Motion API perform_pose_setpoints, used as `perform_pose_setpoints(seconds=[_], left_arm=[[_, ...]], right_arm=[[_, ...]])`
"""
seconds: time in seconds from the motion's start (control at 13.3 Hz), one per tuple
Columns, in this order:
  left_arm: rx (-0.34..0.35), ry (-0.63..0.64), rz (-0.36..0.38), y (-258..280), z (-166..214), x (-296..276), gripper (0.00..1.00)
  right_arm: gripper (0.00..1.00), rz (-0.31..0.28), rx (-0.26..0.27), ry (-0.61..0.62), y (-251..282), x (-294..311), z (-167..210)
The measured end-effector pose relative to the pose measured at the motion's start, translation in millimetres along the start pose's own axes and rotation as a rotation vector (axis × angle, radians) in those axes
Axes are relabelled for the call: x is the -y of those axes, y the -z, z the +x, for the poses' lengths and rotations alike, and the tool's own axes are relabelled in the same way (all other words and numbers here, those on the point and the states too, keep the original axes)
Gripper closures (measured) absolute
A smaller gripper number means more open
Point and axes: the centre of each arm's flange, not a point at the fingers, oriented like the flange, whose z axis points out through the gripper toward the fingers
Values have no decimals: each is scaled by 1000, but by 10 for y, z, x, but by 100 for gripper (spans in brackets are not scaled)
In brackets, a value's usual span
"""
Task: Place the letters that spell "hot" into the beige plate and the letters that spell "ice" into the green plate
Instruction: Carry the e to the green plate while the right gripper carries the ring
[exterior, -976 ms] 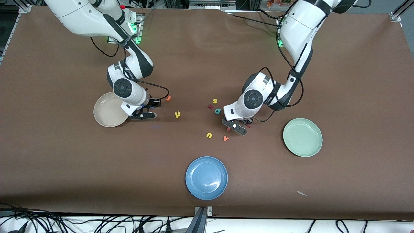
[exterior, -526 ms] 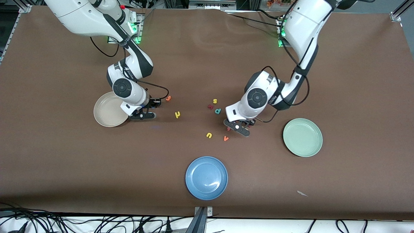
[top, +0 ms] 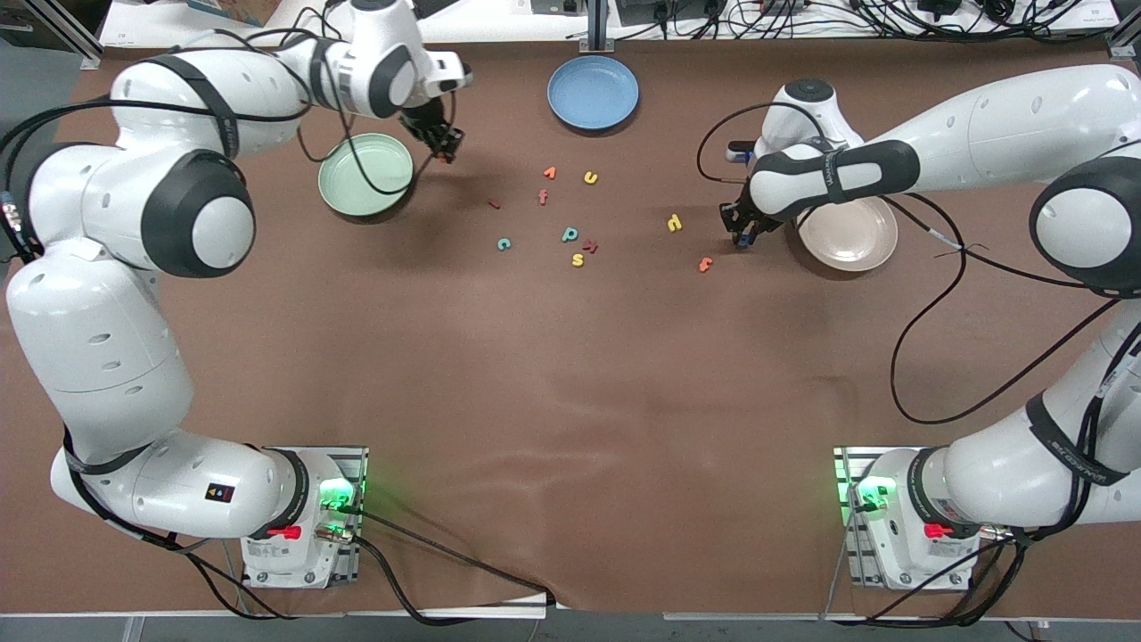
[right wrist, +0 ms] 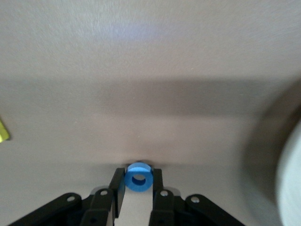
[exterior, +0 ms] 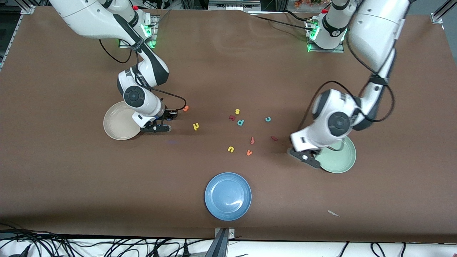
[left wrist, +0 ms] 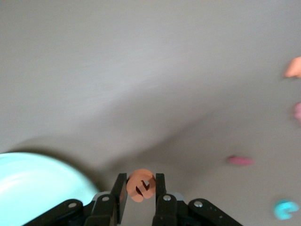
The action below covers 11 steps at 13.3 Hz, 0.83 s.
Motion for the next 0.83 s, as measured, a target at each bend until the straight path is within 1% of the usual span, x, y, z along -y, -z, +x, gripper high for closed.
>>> perform_pose_setpoints(seconds=[0.15,0.3,0.45,0.68,0.83], left_arm=[[19,-13,45,-44,-131,425,72],[38,-19,72,-108,-204,613,72],[57,-21,82,-209,-250,702,72],[69,-21,76,-298,-271,711,72],[71,-20,75,-313,-276,716,72]], right_arm=[[73,-36,12,-8,337,-30,24],[73,-73,25,-26,666,-151,67],[73,-98,23,-18,868,-506,172],[73,-122,56,22,826,-1301,335],[73,-131,95,53,676,-1767,369]])
